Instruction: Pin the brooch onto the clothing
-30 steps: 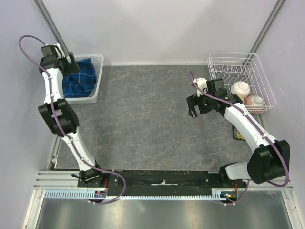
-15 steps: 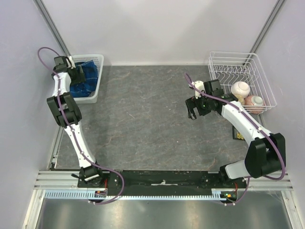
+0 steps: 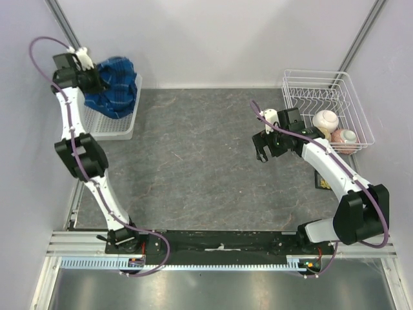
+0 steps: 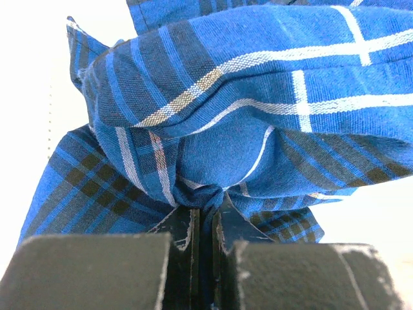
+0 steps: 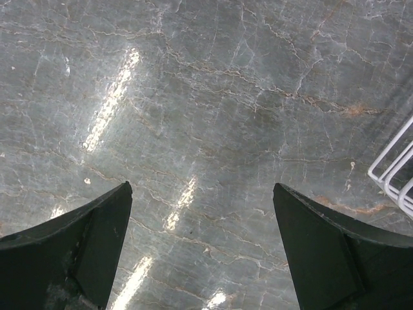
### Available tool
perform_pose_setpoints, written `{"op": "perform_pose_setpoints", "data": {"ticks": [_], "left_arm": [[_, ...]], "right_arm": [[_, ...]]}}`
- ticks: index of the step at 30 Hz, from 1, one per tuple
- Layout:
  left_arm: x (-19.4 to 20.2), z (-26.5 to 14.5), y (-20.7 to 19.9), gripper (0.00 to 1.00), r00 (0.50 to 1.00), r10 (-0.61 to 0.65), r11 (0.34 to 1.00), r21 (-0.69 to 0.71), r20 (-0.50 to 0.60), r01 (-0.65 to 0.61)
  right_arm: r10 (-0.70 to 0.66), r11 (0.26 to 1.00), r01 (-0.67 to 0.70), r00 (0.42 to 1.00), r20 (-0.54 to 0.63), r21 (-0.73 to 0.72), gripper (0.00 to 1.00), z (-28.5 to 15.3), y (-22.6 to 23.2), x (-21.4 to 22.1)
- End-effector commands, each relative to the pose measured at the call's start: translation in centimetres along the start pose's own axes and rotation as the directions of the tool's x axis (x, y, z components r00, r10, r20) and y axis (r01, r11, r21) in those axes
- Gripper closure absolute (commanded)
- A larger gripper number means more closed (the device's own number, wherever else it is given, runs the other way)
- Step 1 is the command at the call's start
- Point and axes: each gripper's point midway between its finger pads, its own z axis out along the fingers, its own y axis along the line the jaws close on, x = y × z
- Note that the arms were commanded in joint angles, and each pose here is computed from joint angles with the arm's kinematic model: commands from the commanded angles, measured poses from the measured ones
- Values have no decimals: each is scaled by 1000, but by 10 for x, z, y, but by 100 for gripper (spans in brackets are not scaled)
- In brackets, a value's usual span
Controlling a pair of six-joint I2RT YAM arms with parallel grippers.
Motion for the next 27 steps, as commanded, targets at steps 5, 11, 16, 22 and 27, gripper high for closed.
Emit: {"op": "perform_pose_setpoints", "data": {"ticks": [5,11,16,22,27], "left_arm": [[-137,-238,-187,98,858,131,929,241,497,-282],[-91,-274,-301,98,854,189,772,464,485,-434],[-19,-279,-375,93,871,261,575,658,416,-486],[85,-242,-338,1,840,457,435,751,292,-497],[137,-208,-254,1,860,488,518,743,150,-424]], "right_arm": [[-32,999,31,992,123,7,2,-36,4,-31],[-33,999,32,989,144,8,2,-46,5,-40],[-29,1000,27,990,141,15,2,-48,4,-40],[-54,998,53,992,114,16,2,-51,3,-34],[-87,996,90,992,86,-28,2,-46,10,-19]]}}
